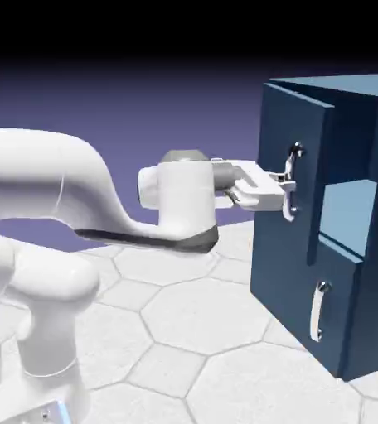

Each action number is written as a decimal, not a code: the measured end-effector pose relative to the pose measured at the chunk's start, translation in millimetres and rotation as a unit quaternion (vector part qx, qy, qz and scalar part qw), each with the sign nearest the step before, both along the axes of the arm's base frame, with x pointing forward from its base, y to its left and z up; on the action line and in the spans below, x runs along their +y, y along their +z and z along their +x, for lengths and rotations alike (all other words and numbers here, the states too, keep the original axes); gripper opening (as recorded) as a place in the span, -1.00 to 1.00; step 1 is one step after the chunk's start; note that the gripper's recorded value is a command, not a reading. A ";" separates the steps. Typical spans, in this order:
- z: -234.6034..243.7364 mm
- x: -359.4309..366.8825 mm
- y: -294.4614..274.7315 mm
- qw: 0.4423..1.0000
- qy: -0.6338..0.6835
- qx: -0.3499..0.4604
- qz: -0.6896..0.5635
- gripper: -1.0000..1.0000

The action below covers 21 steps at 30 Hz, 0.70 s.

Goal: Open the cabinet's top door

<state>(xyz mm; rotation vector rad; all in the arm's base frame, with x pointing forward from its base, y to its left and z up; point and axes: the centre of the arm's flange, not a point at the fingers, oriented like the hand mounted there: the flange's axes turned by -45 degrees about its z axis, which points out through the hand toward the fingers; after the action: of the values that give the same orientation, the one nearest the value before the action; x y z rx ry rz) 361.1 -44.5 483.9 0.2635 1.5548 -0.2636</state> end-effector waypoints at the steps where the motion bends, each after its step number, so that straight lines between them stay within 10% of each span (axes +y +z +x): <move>1: -6.5 6.2 0.0 1.000 -0.012 0.000 0.000 -1.00; 21: -93.5 138.2 0.0 0.974 -0.229 0.000 0.000 -1.00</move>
<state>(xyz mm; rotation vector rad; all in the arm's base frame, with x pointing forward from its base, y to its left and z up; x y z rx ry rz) 267.6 93.8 483.9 0.6231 1.4797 -0.6226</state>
